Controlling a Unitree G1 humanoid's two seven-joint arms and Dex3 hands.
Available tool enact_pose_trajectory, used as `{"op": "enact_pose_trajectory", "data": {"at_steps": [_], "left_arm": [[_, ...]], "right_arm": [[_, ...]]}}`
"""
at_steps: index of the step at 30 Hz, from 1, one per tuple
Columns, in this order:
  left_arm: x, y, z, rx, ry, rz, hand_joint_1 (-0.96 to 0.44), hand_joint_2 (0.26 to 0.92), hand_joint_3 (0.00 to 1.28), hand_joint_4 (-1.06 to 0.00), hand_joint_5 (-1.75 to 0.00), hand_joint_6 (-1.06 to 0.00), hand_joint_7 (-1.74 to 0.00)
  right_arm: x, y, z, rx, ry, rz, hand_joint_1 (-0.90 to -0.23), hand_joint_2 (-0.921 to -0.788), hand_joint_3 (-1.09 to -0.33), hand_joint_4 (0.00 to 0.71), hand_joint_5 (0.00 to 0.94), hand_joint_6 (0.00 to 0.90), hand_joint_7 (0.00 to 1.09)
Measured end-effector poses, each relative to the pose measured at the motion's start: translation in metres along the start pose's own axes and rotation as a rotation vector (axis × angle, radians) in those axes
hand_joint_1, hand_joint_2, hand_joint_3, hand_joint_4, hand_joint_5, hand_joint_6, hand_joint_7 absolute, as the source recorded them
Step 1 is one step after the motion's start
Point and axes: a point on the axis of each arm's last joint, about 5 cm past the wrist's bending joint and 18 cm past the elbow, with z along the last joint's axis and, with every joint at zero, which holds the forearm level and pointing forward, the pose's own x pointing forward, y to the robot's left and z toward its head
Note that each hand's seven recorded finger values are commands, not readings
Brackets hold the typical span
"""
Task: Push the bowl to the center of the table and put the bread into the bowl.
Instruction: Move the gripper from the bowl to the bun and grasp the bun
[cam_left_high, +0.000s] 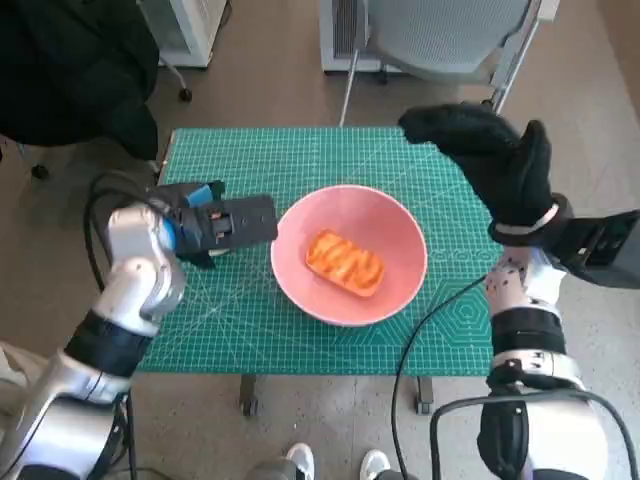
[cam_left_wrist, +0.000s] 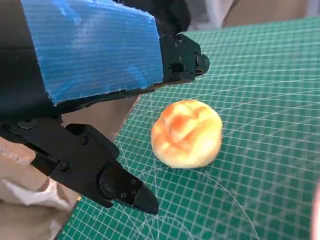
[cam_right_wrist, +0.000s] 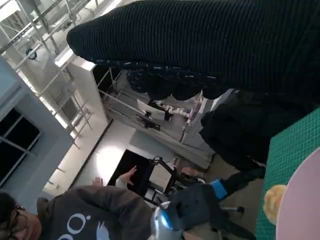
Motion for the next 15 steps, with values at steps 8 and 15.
{"op": "enact_pose_trajectory", "data": {"at_steps": [8, 15], "left_arm": [[0.020, -0.008, 0.006, 0.035, 0.056, -0.045, -0.46, 0.678, 0.01, 0.00, 0.00, -0.07, 0.00], [0.033, -0.019, 0.009, 0.043, 0.076, -0.083, -0.38, 0.679, 0.00, 0.00, 0.00, -0.06, 0.00]], "right_arm": [[0.0005, -0.001, 0.002, -0.010, -0.005, 0.003, -0.698, -0.921, -0.805, 0.192, 0.000, 0.257, 0.00], [0.0010, -0.002, 0.003, -0.018, -0.010, 0.005, -0.698, -0.921, -0.805, 0.193, 0.001, 0.258, 0.00]]}}
